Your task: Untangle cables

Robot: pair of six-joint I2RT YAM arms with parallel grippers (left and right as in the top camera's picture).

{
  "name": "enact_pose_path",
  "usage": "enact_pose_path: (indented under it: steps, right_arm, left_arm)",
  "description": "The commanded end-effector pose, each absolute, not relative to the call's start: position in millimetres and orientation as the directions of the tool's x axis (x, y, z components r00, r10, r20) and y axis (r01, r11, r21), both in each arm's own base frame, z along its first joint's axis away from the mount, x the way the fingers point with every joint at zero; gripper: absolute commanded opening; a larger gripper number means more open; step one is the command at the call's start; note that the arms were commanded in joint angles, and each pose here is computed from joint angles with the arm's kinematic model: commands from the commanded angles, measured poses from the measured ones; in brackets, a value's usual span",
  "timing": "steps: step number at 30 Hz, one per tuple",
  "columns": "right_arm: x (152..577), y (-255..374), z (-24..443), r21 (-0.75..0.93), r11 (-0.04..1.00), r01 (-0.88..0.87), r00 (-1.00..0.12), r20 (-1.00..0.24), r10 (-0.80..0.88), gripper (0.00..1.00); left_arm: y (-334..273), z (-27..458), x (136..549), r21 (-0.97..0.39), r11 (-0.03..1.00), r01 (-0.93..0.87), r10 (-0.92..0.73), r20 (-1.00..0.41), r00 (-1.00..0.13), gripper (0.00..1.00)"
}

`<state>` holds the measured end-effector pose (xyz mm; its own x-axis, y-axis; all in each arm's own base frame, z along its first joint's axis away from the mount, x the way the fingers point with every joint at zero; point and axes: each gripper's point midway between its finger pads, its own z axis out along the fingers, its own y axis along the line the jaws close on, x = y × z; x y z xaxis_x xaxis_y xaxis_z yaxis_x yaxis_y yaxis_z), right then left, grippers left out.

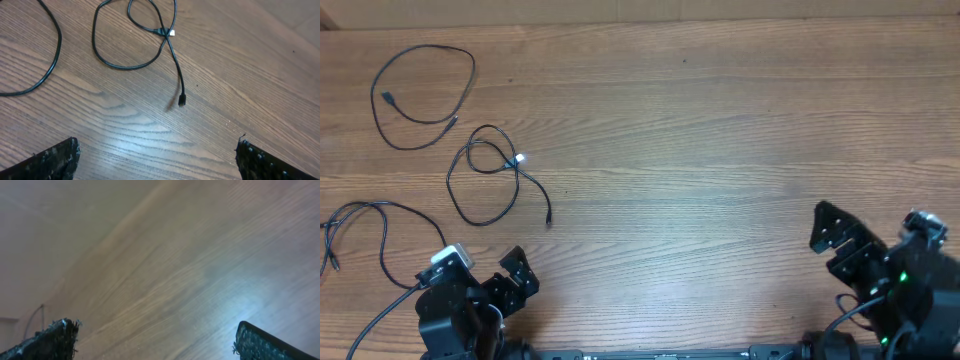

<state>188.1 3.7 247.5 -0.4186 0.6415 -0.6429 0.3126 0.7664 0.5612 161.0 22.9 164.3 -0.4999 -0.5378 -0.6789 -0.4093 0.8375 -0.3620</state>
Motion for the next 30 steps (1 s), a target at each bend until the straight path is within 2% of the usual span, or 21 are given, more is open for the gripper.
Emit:
enact_pose_path:
  steps: [1, 8, 15, 25, 30]
  right_arm:
    - [191.1, 11.7, 237.8, 0.576, 0.788, 0.219, -0.398, -0.685, 0.611, 1.0]
    - [201.2, 12.5, 217.8, 0.592, 0.796, 0.125, -0.298, -0.743, 0.6, 1.0]
    - [215.6, 23.7, 218.5, 0.545, 0.837, -0.055, -0.195, -0.828, 0.526, 1.0]
    - [225.4, 30.9, 203.5, 0.542, 0.831, -0.125, -0.171, -0.837, 0.52, 1.0]
    - [232.0, 32.3, 209.3, 0.495, 0.85, -0.182, -0.101, -0.869, 0.484, 1.0]
  left_arm:
    - [22.3, 162.9, 161.6, -0.371, 0.832, -0.413, -0.548, -0.67, -0.501, 1.0]
    - [22.3, 162.9, 161.6, -0.371, 0.832, -0.413, -0.548, -0.67, -0.501, 1.0]
    - [22.3, 162.8, 161.6, -0.371, 0.832, -0.413, -0.548, -0.67, -0.501, 1.0]
    - [22.3, 162.8, 161.6, -0.371, 0.832, -0.413, -0.548, -0.67, -0.501, 0.99]
    - [22.3, 162.8, 161.6, -0.371, 0.832, -0.413, -0.548, -0.67, -0.501, 1.0]
